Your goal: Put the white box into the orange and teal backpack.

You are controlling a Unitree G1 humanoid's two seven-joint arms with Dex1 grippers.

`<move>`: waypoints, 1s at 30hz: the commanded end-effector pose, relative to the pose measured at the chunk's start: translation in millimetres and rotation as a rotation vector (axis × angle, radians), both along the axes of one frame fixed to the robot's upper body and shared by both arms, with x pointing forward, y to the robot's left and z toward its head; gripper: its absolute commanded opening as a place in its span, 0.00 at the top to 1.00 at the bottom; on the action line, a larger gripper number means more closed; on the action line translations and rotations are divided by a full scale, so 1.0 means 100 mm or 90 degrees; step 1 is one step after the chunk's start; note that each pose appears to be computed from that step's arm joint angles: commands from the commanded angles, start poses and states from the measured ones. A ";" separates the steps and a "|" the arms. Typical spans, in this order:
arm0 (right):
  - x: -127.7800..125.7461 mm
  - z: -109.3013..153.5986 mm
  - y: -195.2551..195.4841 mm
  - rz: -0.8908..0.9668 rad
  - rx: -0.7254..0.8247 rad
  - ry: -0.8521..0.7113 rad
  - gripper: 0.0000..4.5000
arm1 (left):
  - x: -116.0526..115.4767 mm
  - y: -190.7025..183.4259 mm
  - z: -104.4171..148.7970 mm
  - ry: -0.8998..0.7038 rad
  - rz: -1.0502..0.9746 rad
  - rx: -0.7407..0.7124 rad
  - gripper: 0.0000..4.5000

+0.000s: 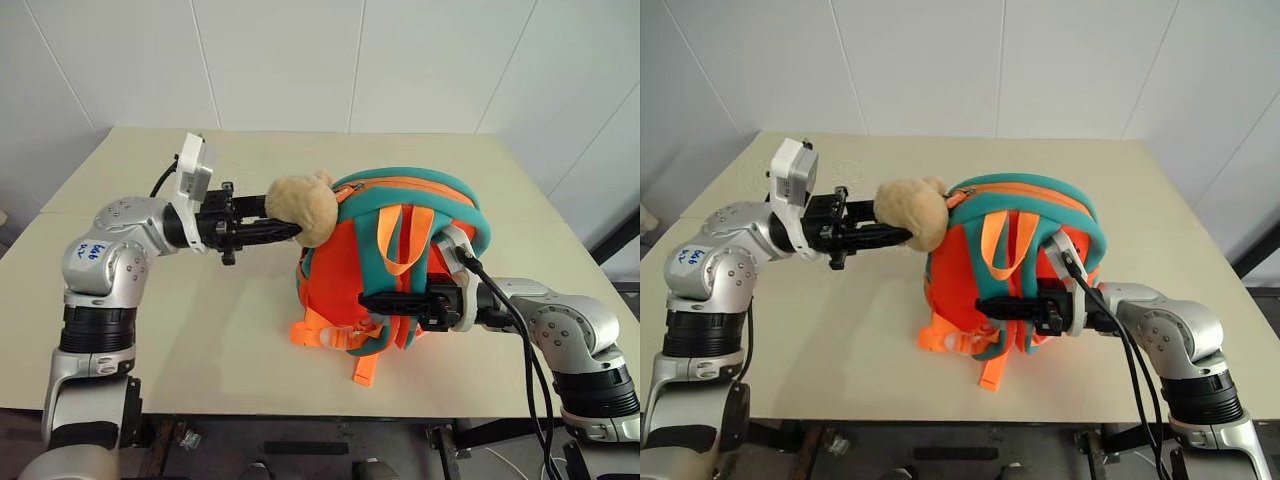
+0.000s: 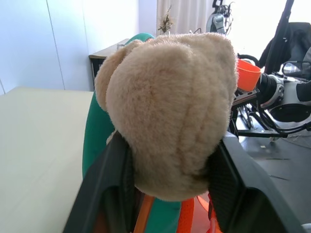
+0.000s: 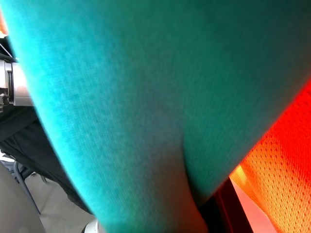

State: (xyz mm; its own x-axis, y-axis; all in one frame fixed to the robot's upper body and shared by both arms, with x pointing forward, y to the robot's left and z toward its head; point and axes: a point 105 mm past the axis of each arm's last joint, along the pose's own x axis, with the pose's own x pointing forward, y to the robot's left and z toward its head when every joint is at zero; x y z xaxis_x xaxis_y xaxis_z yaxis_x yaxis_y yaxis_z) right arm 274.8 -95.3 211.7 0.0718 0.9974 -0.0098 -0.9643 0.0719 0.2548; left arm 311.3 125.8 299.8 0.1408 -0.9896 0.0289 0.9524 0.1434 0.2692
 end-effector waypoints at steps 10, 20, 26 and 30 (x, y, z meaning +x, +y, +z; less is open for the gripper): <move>-0.04 0.01 0.00 -0.027 0.022 -0.016 1.00 | 0.34 0.89 -1.00 0.027 0.184 0.335 0.73; -0.04 -0.03 0.06 -0.071 0.047 -0.050 1.00 | 0.50 0.28 -1.63 0.065 0.138 0.268 0.73; -0.19 0.13 -0.12 -0.078 -0.004 -0.163 0.67 | 0.19 0.29 -1.12 0.088 0.085 0.167 0.45; -0.17 0.14 -0.39 -0.144 -0.078 -0.220 0.38 | -0.10 0.45 -1.08 0.099 0.099 0.184 0.19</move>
State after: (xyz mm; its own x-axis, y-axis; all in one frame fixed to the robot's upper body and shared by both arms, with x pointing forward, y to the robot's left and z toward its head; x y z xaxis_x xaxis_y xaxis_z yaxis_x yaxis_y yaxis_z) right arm 260.6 -129.1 214.4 0.2833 0.9559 -0.0776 -0.9590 0.2829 -0.0163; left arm 310.5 171.7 179.7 0.2814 -0.9101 -0.3042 0.9570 0.2430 0.1583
